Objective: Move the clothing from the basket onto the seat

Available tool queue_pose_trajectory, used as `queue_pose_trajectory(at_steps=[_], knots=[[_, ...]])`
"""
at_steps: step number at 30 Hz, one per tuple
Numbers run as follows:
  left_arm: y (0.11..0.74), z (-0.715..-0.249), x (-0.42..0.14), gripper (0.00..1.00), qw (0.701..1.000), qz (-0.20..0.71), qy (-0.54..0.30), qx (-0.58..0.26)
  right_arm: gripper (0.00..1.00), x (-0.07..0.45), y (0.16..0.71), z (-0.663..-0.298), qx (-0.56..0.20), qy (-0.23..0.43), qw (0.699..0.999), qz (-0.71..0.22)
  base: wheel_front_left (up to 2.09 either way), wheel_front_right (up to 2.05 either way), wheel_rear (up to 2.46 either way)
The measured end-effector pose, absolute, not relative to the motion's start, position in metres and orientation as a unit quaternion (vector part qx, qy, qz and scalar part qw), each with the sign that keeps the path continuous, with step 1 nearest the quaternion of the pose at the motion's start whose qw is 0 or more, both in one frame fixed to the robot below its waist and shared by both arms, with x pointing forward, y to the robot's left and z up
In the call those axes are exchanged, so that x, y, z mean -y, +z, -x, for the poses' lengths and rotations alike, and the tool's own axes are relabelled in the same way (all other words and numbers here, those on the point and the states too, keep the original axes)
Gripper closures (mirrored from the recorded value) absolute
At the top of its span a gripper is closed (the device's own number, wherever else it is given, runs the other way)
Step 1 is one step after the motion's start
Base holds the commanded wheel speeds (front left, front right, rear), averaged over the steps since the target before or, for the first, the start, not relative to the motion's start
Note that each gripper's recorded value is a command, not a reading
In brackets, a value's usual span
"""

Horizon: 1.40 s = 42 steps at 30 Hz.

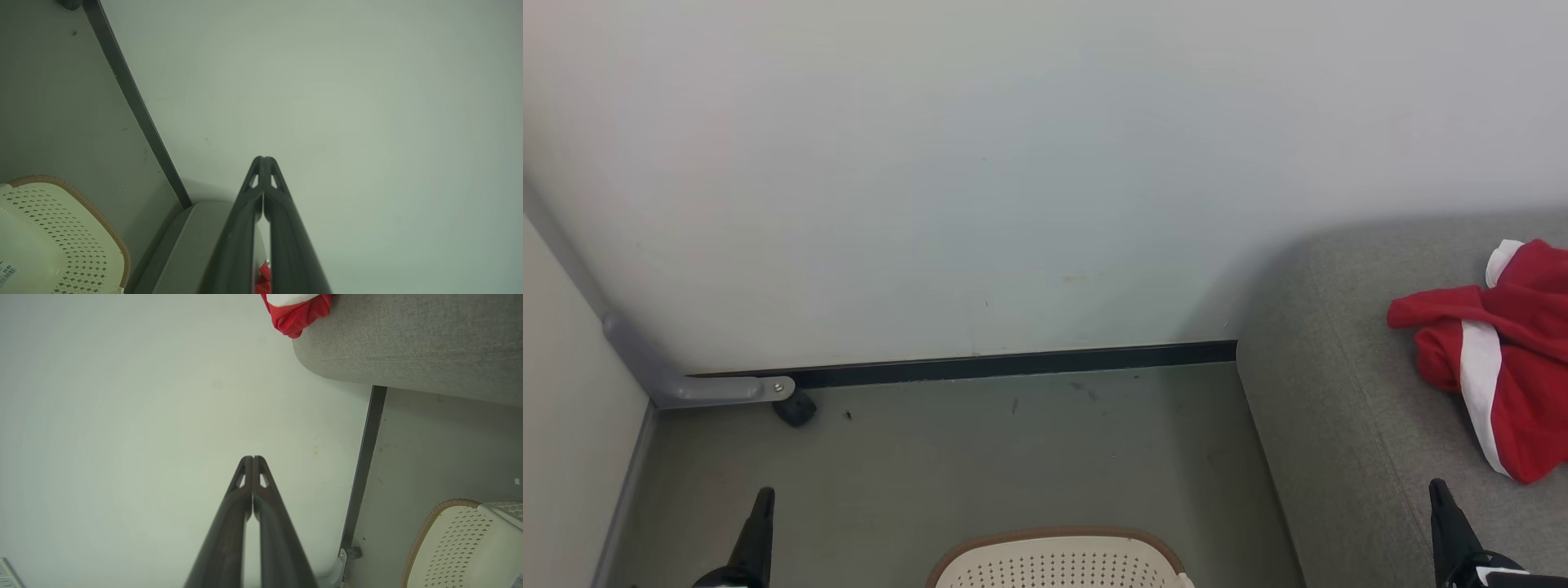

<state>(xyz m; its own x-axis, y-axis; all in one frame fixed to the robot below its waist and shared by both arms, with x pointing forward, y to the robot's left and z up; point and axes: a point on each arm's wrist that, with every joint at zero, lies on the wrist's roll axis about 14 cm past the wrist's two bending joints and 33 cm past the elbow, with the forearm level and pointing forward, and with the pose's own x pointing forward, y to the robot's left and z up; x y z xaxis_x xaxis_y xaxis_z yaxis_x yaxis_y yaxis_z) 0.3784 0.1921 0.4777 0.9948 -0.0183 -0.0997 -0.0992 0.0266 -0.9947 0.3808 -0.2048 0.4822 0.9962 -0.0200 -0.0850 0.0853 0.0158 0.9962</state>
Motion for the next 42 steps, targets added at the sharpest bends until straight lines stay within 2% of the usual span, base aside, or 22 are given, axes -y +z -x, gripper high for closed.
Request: queue_pose_trajectory(at_steps=[4,42], knots=[[0.4784,-0.3782,-0.1911,1.0,0.705,0.708,0.025,-0.04,1.0,0.2054,0.4825,-0.3807,-0.022,-0.036,0.706,-0.707,0.0,0.0,0.0],[0.4782,-0.3782,-0.1911,1.0,0.705,0.708,0.025,-0.04,1.0,0.2053,0.4825,-0.3808,-0.022,-0.036,0.706,-0.707,0.0,0.0,0.0]])
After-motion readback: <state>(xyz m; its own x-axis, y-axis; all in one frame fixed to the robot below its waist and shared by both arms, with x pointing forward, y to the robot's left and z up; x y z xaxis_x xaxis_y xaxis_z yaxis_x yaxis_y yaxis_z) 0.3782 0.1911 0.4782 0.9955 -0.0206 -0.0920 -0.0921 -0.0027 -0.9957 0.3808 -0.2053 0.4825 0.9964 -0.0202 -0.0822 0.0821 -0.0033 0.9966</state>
